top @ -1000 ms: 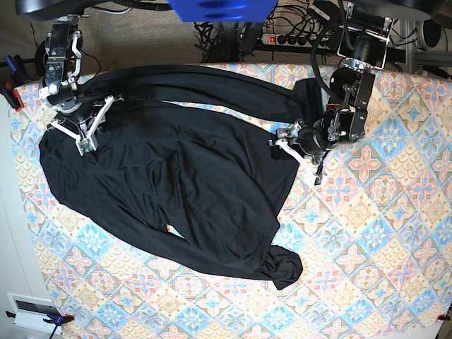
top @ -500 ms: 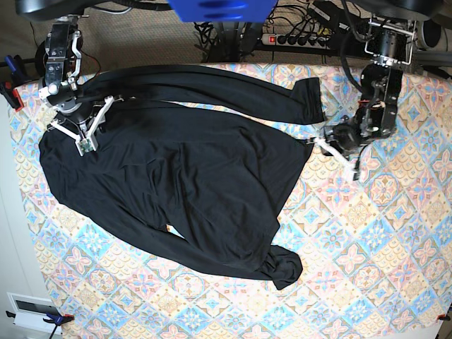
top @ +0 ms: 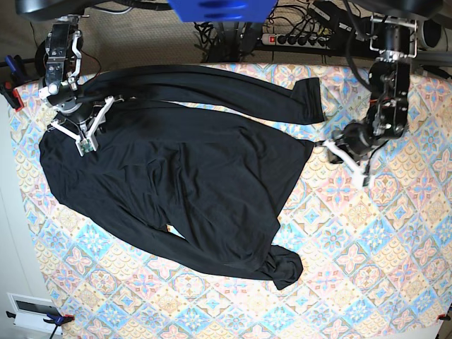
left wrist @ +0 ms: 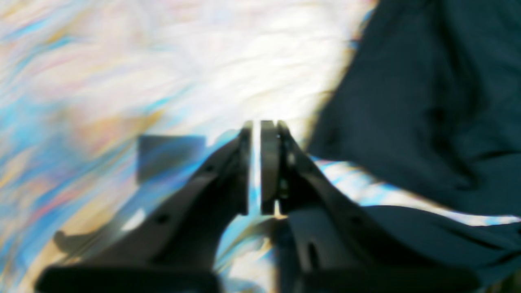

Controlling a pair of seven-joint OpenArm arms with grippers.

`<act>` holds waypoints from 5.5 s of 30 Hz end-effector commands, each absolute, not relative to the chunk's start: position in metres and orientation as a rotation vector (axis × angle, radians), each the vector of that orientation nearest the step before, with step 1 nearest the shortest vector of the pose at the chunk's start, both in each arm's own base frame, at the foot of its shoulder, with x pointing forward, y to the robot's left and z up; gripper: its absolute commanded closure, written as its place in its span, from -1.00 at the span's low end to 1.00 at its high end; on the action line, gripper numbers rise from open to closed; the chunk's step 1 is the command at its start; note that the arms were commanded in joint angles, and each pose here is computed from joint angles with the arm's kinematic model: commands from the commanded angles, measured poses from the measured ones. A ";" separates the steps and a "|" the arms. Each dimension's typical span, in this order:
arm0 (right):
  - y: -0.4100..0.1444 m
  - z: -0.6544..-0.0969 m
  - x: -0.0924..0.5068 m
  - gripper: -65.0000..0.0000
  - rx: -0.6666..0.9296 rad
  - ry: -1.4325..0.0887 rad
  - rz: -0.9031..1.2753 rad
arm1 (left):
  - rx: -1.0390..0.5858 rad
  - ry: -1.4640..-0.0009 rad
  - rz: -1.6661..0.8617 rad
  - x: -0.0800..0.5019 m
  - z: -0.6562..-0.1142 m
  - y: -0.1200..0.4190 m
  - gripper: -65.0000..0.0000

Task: Layout the t-shirt on the table in an organized manner, then fold the t-shirt properly
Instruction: 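Drag the shirt hem with the left gripper back toward the collar, then grasp the shirt body with the left gripper and pull it along, then grasp the shirt edges with both grippers and spread them apart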

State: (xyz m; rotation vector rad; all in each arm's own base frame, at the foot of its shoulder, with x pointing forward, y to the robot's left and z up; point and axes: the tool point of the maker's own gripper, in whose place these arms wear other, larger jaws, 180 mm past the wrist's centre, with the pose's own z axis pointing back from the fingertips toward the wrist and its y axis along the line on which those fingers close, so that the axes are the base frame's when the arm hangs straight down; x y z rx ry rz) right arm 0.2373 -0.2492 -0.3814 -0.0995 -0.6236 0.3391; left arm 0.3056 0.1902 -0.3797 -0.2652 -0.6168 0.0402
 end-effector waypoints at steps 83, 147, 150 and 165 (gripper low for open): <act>-0.256 -0.340 0.335 0.66 -0.113 -0.796 0.313 | -0.211 -0.902 0.145 0.500 -0.324 0.165 -0.11; -0.195 -0.349 0.418 0.30 -0.050 -0.715 0.499 | 0.048 -0.945 0.476 0.457 -0.354 0.335 0.05; -0.199 -0.345 0.431 0.30 -0.047 -0.734 0.483 | -0.059 -0.940 0.473 0.448 -0.352 0.310 0.05; -0.190 -0.355 0.452 -0.11 0.011 -0.723 0.428 | -0.274 -0.890 0.483 0.386 -0.350 0.266 0.05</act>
